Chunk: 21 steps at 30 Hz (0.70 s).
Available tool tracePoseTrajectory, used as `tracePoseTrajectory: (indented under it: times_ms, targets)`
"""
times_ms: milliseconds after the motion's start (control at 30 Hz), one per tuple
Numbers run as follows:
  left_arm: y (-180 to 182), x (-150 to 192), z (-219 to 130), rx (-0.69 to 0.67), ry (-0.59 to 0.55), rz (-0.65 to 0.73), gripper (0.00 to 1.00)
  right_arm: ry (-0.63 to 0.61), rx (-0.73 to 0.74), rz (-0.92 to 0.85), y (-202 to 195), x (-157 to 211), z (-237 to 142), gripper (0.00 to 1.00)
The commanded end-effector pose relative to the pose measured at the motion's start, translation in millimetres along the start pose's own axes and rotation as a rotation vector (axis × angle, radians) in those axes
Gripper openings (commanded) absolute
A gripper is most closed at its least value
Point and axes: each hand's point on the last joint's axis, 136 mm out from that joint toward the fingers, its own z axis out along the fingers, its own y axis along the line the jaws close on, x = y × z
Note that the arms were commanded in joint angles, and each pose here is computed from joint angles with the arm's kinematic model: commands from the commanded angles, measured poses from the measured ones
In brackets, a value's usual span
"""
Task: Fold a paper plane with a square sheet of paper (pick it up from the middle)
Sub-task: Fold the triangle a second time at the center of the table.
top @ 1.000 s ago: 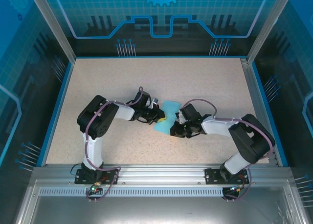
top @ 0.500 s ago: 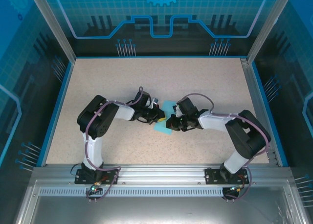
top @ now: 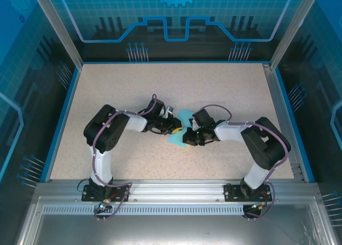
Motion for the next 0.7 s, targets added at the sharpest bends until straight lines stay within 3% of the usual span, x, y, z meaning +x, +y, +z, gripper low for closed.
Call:
tracePoseTrajectory:
  times_ms: [0, 367, 667]
  targets:
    - [-4.1, 9.9, -6.7, -0.024, 0.032, 0.016, 0.26, 0.115, 0.176, 0.075, -53.6, 33.3, 14.9, 0.05]
    - [-24.6, 14.2, 0.0, 0.022, 0.067, 0.049, 0.24, 0.122, 0.223, 0.065, -57.9, 31.9, 11.4, 0.05]
    - [25.4, -4.6, 8.9, -0.106, 0.012, -0.036, 0.14, 0.123, 0.233, 0.064, -60.9, 32.8, 7.4, 0.03]
